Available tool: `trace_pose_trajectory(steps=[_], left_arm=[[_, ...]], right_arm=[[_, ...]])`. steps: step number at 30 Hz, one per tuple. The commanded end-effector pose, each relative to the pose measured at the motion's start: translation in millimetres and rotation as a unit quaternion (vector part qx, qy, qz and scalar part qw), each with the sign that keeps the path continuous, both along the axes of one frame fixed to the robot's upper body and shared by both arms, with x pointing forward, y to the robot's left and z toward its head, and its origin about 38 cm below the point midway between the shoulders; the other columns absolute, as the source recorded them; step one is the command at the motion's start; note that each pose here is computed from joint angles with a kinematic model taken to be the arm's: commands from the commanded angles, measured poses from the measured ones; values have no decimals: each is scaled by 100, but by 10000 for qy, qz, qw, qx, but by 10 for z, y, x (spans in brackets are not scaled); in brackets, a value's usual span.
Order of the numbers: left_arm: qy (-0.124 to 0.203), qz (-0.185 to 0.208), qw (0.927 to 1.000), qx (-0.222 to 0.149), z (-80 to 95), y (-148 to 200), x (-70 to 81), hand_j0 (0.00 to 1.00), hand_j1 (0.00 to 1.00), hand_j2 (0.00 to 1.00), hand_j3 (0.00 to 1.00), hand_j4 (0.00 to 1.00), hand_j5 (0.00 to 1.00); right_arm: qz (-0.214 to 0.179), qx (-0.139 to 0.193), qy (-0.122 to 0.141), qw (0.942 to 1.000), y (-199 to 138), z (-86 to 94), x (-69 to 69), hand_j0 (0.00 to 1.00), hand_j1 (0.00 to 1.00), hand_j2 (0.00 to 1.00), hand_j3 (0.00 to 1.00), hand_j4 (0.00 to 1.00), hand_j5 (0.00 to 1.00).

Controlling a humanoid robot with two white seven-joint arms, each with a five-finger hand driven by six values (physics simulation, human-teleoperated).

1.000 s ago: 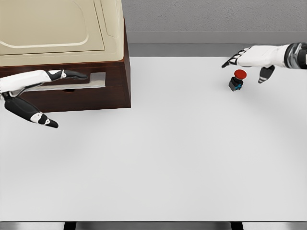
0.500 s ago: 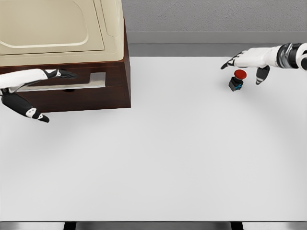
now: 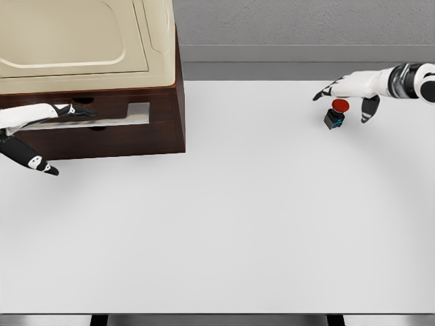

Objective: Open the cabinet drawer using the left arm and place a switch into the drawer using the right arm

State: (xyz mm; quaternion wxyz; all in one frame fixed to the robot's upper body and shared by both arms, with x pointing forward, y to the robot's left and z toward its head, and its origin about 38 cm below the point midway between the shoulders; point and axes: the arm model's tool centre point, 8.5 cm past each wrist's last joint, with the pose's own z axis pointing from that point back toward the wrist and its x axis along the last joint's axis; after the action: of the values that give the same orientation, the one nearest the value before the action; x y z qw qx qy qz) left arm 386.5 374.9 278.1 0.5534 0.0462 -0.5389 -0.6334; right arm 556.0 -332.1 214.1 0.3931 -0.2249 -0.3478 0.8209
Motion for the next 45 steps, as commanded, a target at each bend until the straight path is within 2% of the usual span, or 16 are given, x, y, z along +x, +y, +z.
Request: trace_pose_trajectory(steps=[1, 14, 17, 31, 45], left_arm=[[3, -3, 10000, 9, 12, 10, -10, 100, 100, 100, 100, 100, 100], [65, -154, 9998, 119, 9, 45, -131, 100, 100, 100, 100, 100, 100], [74, -385, 9992, 124, -10, 57, -203, 100, 100, 100, 100, 100, 100], [50, -999, 9949, 122, -14, 97, -406, 100, 100, 100, 100, 100, 100], [65, -1324, 9911, 140, 12, 186, -561, 100, 100, 100, 100, 100, 100]], right_arm=[[-36, -12, 16, 10000, 1, -19, 9, 100, 100, 100, 100, 100, 100], [-37, 4, -26, 10000, 8, 26, 26, 100, 100, 100, 100, 100, 100], [-77, -2, 1, 10000, -14, 7, 26, 100, 100, 100, 100, 100, 100], [-84, 19, 16, 10000, 5, -4, 35, 100, 100, 100, 100, 100, 100], [-151, -25, 72, 9999, 17, -35, 67, 100, 100, 100, 100, 100, 100]])
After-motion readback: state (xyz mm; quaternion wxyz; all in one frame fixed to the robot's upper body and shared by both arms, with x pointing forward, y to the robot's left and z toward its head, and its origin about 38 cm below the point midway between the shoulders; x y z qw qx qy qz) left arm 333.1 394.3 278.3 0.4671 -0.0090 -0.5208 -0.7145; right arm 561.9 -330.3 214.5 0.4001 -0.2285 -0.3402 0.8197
